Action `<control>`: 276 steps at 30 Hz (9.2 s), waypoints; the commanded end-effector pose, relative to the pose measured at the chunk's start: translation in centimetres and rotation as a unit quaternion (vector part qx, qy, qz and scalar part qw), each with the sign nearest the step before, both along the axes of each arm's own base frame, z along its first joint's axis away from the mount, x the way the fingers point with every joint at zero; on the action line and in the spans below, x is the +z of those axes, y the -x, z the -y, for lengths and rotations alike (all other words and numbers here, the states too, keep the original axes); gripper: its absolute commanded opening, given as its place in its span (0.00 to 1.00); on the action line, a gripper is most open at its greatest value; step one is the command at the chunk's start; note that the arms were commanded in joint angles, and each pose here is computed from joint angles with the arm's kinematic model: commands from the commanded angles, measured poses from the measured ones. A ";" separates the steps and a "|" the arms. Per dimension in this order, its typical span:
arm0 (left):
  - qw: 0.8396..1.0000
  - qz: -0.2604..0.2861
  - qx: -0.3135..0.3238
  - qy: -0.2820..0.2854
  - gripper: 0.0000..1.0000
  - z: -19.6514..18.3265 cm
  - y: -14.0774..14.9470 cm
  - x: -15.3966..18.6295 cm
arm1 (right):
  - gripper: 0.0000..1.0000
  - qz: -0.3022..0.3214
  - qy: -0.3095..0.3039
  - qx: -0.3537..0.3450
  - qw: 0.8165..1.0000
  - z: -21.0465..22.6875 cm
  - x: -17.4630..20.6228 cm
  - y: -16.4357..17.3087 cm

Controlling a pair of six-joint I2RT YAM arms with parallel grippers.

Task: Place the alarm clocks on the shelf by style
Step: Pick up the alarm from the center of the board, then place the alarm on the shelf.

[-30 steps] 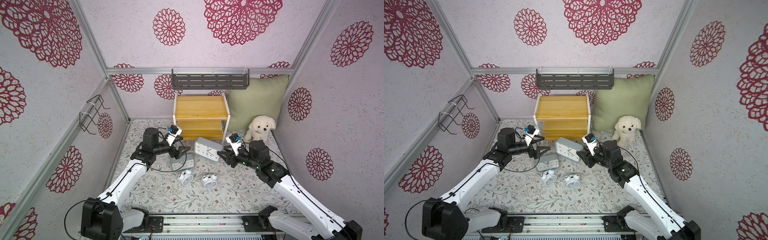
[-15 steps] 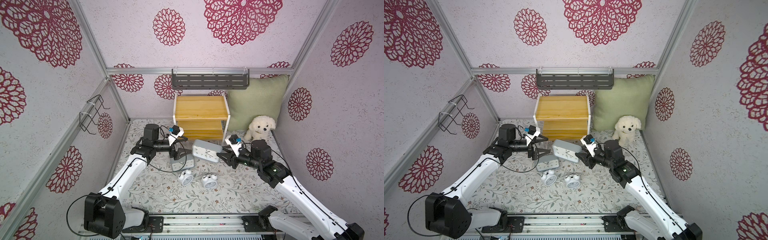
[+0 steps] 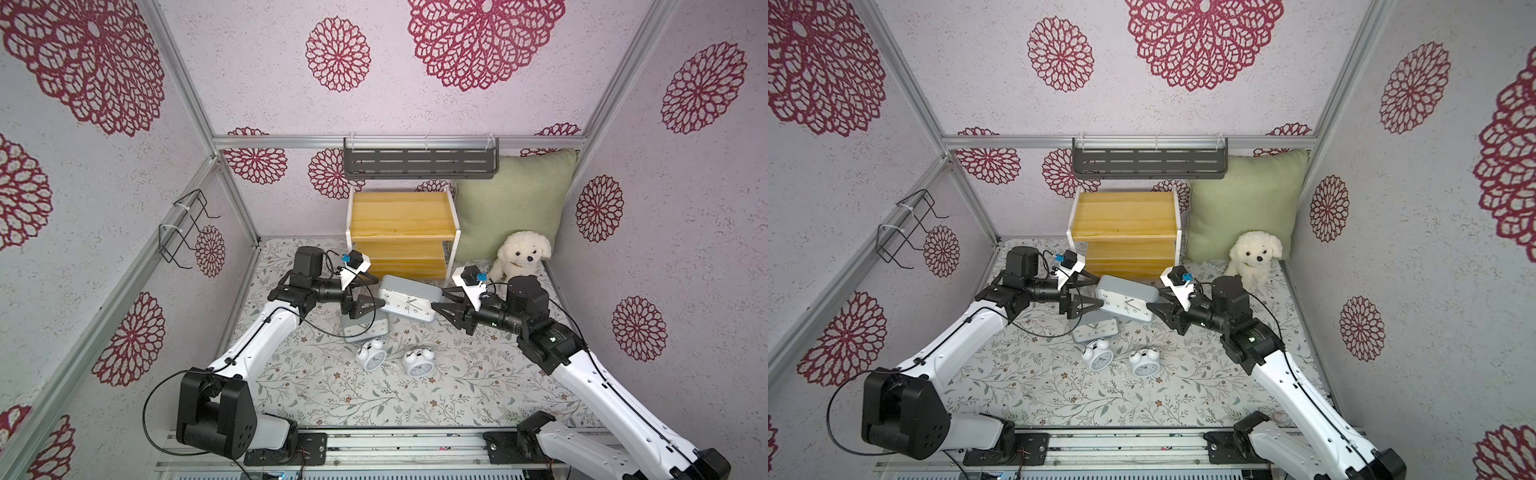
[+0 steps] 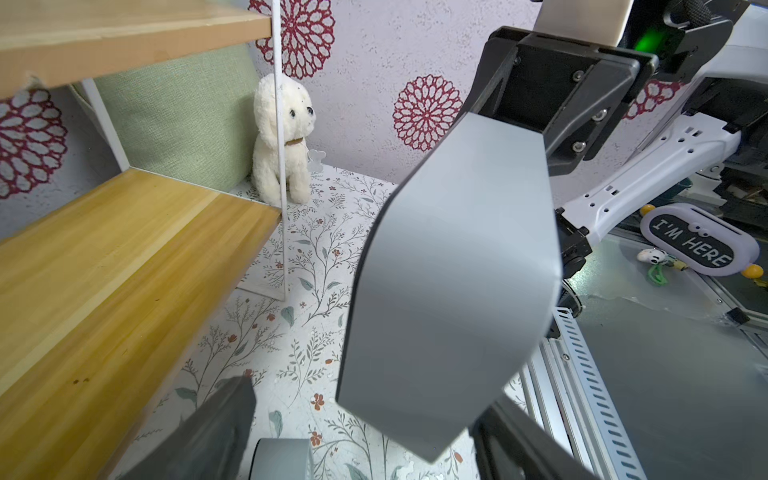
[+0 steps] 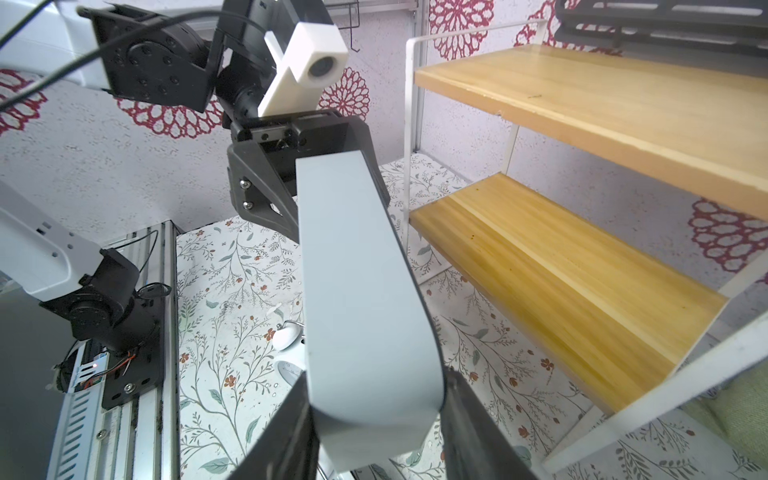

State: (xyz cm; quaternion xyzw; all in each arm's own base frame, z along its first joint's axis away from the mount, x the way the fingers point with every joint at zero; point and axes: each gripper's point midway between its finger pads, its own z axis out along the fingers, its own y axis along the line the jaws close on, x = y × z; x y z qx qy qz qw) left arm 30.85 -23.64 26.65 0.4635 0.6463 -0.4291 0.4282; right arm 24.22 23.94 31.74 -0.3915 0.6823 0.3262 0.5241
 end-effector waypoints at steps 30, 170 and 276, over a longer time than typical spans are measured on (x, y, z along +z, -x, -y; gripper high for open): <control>0.999 0.008 -0.039 0.022 0.07 1.1 2.0 2.9 | 0.22 0.049 -0.044 0.001 0.998 -0.4 3.8 -1.4; 0.990 0.099 0.097 0.024 0.00 -8.0 -17.2 -1.7 | 0.30 0.078 -0.073 -0.266 0.958 5.7 -1.0 -18.9; 0.940 0.084 0.287 -0.166 0.85 -13.3 -10.4 -4.6 | 0.82 0.096 -0.063 -0.286 0.951 7.7 0.1 -15.5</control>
